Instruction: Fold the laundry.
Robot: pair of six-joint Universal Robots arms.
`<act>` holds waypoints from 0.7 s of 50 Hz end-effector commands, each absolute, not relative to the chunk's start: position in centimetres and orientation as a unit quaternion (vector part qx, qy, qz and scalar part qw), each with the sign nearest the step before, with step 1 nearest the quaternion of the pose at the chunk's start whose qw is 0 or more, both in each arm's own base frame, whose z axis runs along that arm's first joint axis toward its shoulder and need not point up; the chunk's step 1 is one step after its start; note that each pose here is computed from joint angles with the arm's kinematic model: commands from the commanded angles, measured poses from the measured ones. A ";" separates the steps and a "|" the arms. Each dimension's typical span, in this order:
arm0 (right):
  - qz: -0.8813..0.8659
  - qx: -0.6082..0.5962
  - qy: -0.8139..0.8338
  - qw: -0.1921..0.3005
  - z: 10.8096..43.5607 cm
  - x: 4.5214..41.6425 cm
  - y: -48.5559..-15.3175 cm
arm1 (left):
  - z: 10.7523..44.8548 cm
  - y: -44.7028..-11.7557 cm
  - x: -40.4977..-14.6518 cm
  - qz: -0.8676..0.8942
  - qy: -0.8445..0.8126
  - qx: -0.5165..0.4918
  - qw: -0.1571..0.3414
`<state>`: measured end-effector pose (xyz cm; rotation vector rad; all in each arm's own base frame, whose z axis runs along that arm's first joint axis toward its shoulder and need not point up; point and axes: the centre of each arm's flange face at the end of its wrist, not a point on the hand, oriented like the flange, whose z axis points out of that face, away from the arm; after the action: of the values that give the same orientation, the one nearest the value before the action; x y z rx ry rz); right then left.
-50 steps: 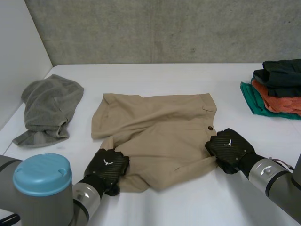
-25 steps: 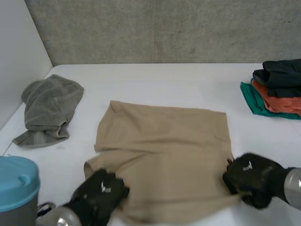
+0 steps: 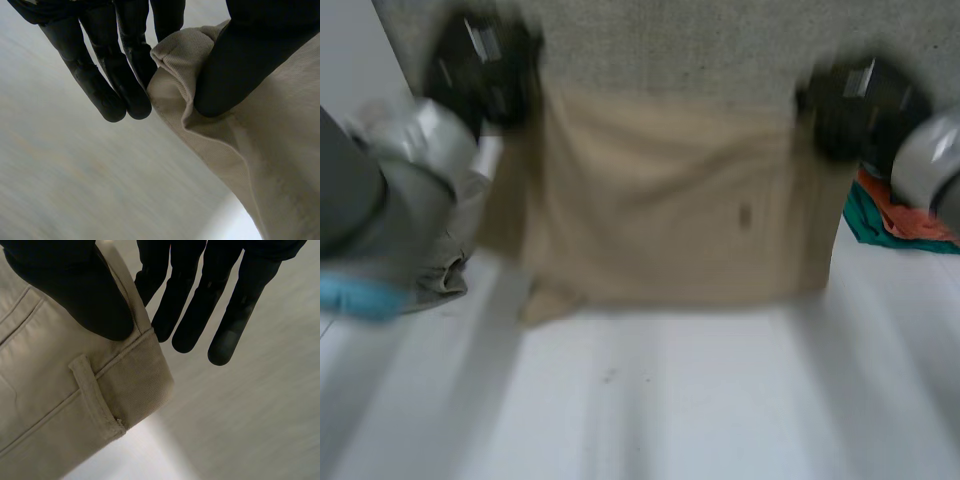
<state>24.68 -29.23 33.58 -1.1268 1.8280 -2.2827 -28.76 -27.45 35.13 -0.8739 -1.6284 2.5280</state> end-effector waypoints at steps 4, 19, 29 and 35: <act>-0.889 -0.225 0.399 0.012 42.9 25.2 -30.3 | 43.7 -28.8 -27.6 0.894 -0.415 -0.148 0.078; -0.755 -0.309 0.577 0.030 27.6 26.5 -31.7 | 26.1 -28.0 -28.1 0.754 -0.612 -0.220 0.097; -0.590 -0.386 0.710 0.005 14.7 23.9 -28.6 | 15.5 -22.1 -28.0 0.624 -0.717 -0.291 0.111; -0.513 -0.497 0.699 -0.039 15.8 22.7 -24.2 | 15.3 -16.3 -26.5 0.536 -0.758 -0.359 0.093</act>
<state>23.73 -27.59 14.64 -1.2927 2.2388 -1.7960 -27.72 -21.09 15.17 -0.8876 -2.1392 1.7858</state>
